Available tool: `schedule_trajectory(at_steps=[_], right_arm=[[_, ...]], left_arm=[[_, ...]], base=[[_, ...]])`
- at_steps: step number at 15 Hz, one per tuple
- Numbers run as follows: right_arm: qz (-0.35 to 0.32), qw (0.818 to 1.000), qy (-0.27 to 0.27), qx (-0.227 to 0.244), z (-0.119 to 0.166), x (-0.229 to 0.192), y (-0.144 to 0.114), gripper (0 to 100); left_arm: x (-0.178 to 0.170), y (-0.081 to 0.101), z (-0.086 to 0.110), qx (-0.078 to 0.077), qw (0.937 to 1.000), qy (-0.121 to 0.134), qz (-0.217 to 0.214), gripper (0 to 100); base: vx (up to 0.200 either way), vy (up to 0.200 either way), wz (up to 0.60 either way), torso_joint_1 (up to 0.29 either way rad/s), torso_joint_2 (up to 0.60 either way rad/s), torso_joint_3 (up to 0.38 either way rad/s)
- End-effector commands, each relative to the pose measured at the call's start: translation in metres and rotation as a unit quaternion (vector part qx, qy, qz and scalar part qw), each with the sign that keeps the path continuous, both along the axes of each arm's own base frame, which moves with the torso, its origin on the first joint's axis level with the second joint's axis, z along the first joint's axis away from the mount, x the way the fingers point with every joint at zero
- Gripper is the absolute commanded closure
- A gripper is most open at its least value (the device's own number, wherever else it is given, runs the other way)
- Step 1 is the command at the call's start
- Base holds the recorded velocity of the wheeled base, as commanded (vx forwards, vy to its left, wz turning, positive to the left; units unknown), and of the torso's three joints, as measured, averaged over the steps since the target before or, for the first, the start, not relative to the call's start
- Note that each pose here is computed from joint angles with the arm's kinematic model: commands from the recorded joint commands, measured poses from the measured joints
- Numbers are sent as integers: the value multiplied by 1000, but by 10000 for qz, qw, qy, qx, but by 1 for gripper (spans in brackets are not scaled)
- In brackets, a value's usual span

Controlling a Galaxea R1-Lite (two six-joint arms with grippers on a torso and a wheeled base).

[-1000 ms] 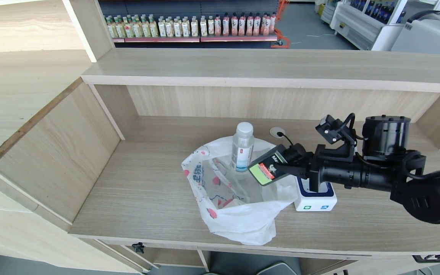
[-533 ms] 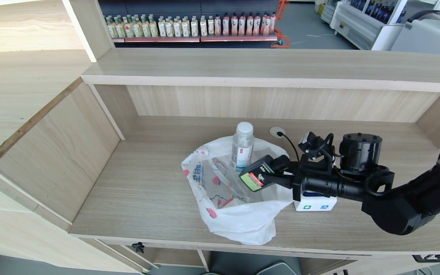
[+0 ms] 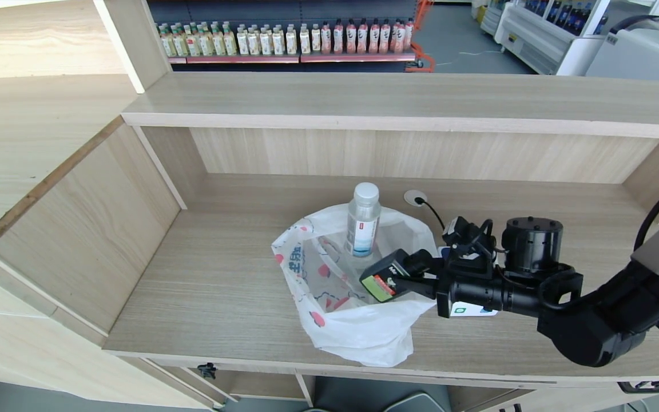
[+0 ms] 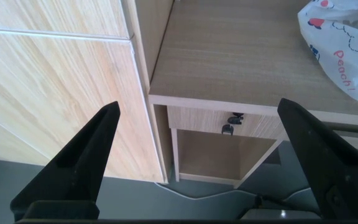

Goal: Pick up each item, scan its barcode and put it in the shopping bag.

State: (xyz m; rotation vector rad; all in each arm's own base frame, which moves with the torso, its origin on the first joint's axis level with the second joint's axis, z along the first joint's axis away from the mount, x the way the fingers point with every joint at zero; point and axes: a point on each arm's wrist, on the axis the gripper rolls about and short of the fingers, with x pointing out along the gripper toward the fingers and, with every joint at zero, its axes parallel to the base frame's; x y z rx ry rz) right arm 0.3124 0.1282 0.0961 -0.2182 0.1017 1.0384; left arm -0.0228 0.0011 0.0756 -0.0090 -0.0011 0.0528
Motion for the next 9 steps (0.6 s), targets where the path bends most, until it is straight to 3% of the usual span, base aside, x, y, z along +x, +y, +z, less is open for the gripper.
schedule_trajectory(at_steps=[1,5,9], right_arm=[[4,10000,44,-20,-3,0,0,0],[7,10000,-1,17,3,-4,-1,0],[-61,9991,-165,380,37,-16,-8,0]], left_arm=[[0,0,0,-1,10000,-3,5,0],[0,0,0,-1,10000,-3,5,0],[0,0,0,-1,10000,-3,5,0]], base=[[0,0,0,0,0,0],[0,0,0,0,0,0],[0,0,0,0,0,0]])
